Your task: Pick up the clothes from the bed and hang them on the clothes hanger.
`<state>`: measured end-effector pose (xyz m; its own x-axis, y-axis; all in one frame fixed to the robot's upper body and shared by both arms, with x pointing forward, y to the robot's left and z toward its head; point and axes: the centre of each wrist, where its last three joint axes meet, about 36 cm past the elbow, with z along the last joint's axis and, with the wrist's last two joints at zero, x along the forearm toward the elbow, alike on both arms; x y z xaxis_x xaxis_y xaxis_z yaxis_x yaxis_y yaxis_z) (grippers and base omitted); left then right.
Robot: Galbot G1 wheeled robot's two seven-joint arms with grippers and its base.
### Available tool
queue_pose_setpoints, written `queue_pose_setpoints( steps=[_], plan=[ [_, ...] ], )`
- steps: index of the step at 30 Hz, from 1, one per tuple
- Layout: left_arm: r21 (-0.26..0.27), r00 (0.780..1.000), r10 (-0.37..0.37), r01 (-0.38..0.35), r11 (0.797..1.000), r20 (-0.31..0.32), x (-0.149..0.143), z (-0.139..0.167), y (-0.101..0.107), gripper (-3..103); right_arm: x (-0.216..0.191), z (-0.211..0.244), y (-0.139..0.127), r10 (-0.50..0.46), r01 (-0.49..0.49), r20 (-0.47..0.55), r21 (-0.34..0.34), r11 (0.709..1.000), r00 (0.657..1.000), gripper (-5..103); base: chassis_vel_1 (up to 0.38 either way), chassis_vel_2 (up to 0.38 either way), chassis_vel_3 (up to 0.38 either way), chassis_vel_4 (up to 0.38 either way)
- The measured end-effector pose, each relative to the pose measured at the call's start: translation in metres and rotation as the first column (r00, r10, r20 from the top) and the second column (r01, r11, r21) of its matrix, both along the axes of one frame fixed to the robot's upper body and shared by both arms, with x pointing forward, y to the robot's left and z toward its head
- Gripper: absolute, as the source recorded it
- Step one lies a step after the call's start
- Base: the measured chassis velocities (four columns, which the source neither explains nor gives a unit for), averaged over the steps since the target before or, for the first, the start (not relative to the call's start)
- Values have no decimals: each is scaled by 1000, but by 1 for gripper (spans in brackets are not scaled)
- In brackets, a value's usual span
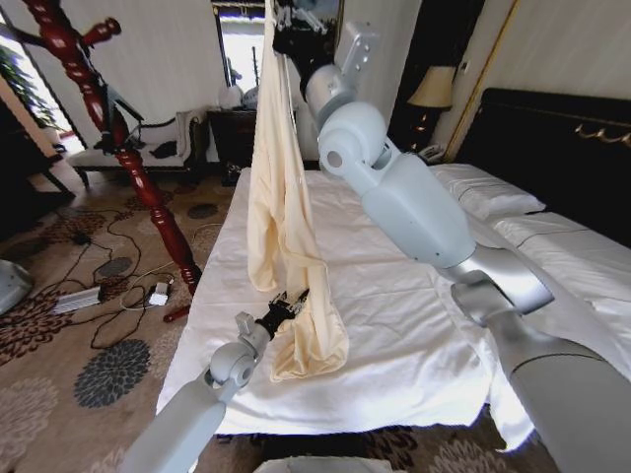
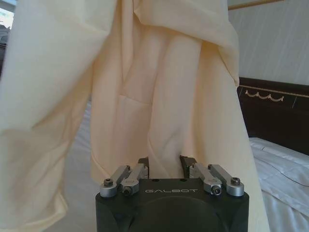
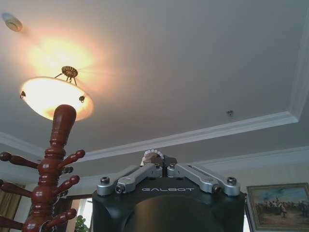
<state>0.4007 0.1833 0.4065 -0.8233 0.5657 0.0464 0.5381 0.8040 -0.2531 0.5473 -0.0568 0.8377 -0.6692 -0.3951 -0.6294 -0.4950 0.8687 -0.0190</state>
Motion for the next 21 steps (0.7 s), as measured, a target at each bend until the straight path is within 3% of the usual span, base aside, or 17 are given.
queue_pose_setpoints(
  steps=[2,4,7,14,15,17,19,21],
  plan=[
    [-2,1000,3,-3,1000,5,-2,3,4,24,-2,1,-1,1,-1,4,3,1000,1000,0,0,0,0,0],
    [-2,1000,4,-4,1000,7,-2,4,5,24,-2,2,-2,1,-1,5,4,1000,1000,0,0,0,0,0],
    [-3,1000,9,-9,1000,15,-4,9,10,9,-4,4,-6,-4,4,9,10,1000,1000,0,0,0,0,0],
    [-27,999,23,-22,999,33,-11,21,17,0,0,4,-29,-48,48,5,4,999,999,0,0,0,0,0],
    [-37,999,28,-27,999,39,-12,27,21,0,2,3,-34,-61,61,2,2,998,998,0,0,0,0,0],
    [-85,995,52,-45,995,86,-20,68,46,0,15,-9,-61,-132,132,-24,-8,991,991,0,0,0,0,0],
    [-97,993,57,-47,994,106,-23,82,53,0,19,-12,-71,-157,156,-31,-12,988,987,0,0,0,0,0],
    [-120,987,55,-36,992,154,-31,115,67,0,26,-21,-91,-206,205,-46,-26,978,977,0,0,0,0,0]
  ],
)
